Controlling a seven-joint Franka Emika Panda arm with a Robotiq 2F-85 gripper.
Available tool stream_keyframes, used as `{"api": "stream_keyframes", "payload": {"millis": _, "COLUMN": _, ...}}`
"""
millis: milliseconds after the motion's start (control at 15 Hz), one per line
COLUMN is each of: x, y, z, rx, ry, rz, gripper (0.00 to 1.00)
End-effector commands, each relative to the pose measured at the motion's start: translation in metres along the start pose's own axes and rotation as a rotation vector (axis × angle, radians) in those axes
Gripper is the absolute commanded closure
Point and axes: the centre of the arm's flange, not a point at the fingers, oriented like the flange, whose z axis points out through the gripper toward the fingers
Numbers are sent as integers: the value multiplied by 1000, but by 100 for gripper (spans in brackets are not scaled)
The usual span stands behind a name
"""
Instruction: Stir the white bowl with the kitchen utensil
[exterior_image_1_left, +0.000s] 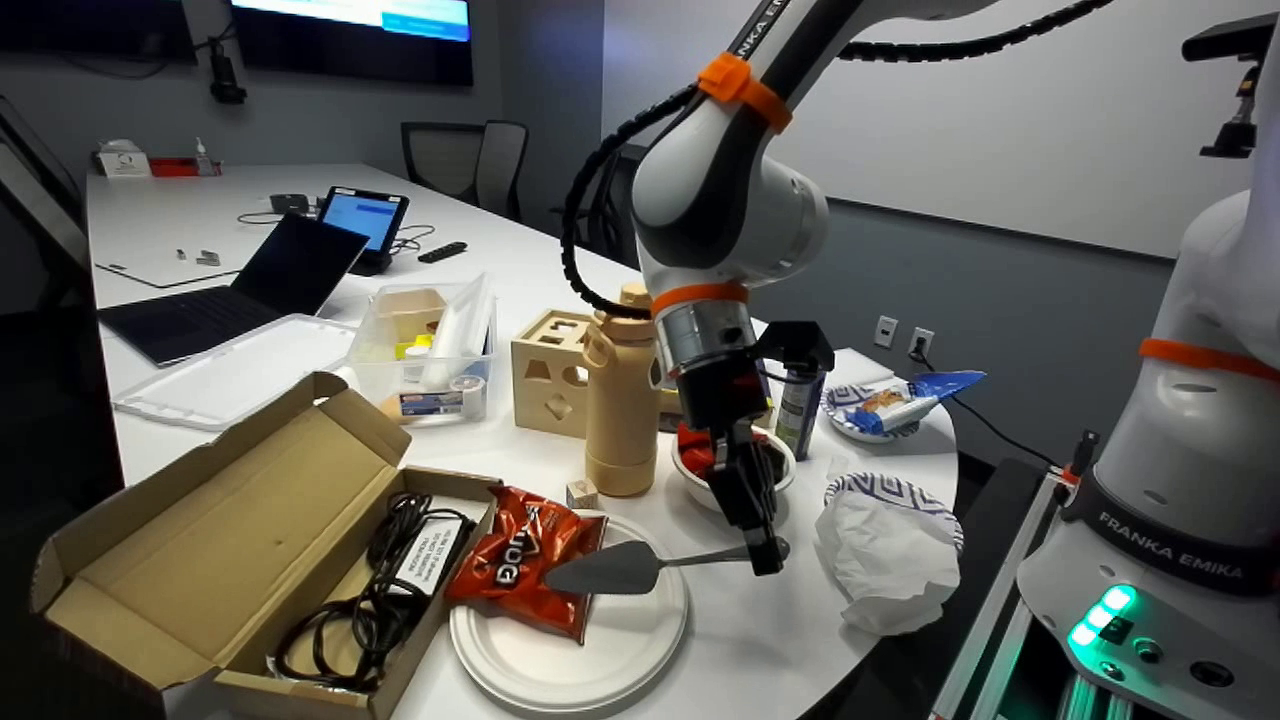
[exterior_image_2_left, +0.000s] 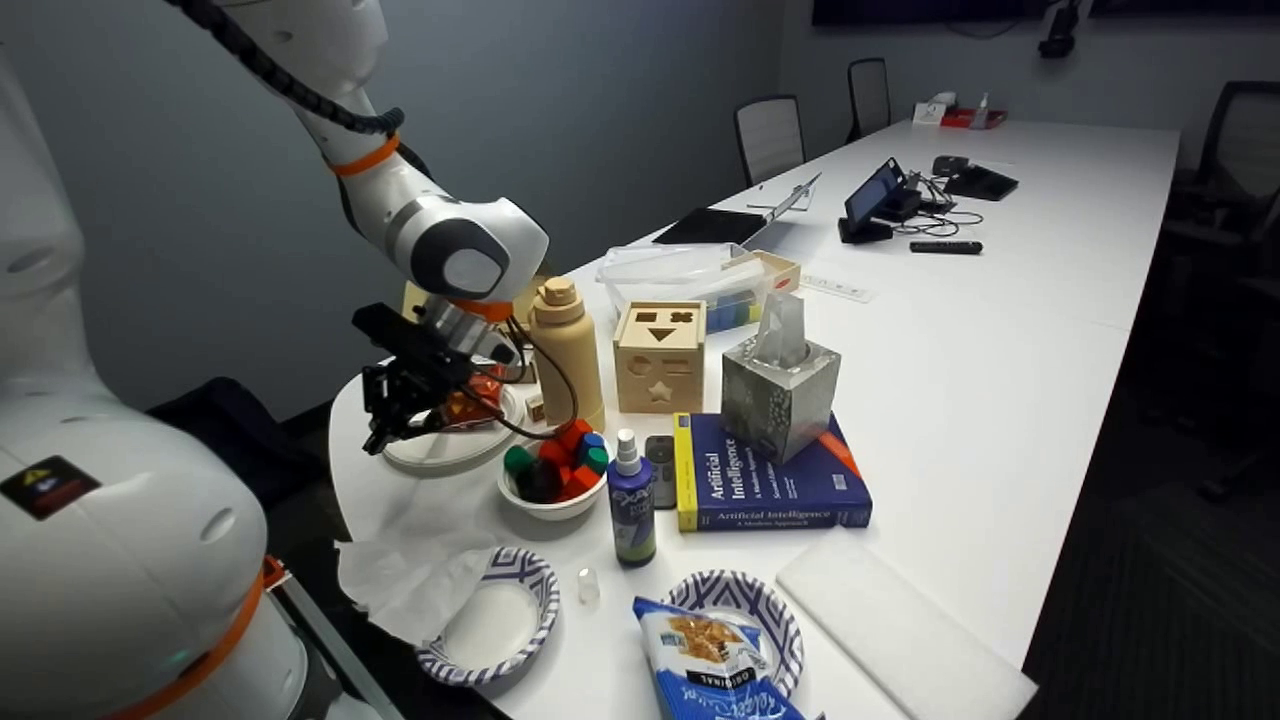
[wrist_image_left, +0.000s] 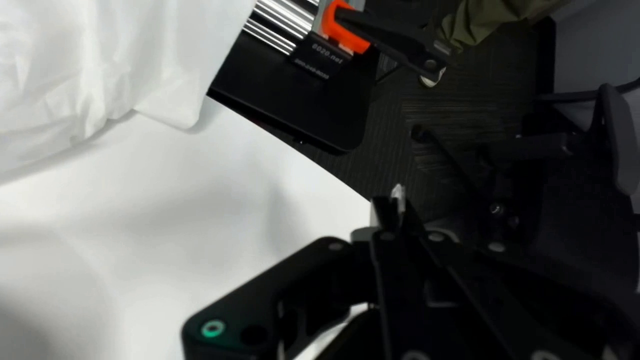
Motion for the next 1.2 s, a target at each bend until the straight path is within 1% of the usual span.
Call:
{"api": "stream_keyframes", "payload": {"millis": 0, "x": -21, "y": -3, "z": -2, "rx": 0, "ry": -12, "rz": -46, "gripper": 99}}
{"api": "stream_keyframes", "payload": {"millis": 267, "x": -11, "y": -2, "z": 6, "rx": 28, "ry": -30, "rz": -134, "gripper": 99}}
{"api": "stream_keyframes", "payload": {"millis": 533, "x": -1, "y": 0, "z": 10, "rx": 36, "ry": -25, "rz": -210, "gripper": 99}}
{"api": "stream_keyframes", "payload": {"millis": 800, "x": 16, "y": 2, "z": 13, "rx": -6, "ry": 15, "rz": -187, "gripper": 99}}
{"api": "stream_keyframes", "payload": {"millis": 1000, "x": 32, "y": 0, "z": 14, "rx": -44, "ry": 53, "rz": -188, "gripper": 99}}
{"api": "stream_keyframes", "payload": {"millis": 1133, "x": 38, "y": 0, "z": 13, "rx": -55, "ry": 67, "rz": -194, "gripper": 99}}
